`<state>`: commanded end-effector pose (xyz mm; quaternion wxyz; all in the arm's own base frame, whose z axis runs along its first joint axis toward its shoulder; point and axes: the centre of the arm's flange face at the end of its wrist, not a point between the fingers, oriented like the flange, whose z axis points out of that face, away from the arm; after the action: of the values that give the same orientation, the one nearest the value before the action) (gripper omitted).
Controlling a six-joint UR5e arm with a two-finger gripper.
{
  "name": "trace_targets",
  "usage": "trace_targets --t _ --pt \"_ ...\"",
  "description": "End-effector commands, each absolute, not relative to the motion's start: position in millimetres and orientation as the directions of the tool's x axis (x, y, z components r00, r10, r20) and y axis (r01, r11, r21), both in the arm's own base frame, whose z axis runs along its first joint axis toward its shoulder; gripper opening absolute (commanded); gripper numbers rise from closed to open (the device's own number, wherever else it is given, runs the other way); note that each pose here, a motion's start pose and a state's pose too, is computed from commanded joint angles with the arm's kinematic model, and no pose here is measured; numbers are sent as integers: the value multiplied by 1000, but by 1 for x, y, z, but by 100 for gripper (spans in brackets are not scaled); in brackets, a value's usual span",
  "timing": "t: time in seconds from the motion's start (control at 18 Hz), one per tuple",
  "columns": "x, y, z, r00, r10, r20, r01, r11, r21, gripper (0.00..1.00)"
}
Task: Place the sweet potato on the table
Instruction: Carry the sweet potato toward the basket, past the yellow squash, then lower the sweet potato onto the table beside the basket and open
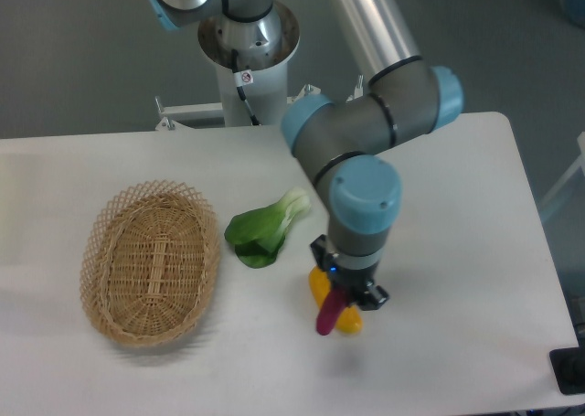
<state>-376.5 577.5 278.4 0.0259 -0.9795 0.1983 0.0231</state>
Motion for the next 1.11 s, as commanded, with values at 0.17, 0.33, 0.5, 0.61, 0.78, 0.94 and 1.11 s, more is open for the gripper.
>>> trace_targets --t 0.17,0.33,0.5,0.61,0.78,0.94,1.11 --pt "-354 580 257 922 -379 -82 -384 -922 -60 31" --pt "-339 584 245 925 -374 -63 -378 -924 -58 31" --pt "-328 593 230 931 -364 -43 -365 -929 -51 36" --pt "-327 594 225 931 -364 -38 -365 -930 -48 41" --pt "-327 595 221 930 -367 -39 -368 -929 -47 52" --pt "-328 595 218 928 -369 -39 -371 -928 -45 60" --pt "-328 595 218 927 -372 -41 -374 -926 -44 69"
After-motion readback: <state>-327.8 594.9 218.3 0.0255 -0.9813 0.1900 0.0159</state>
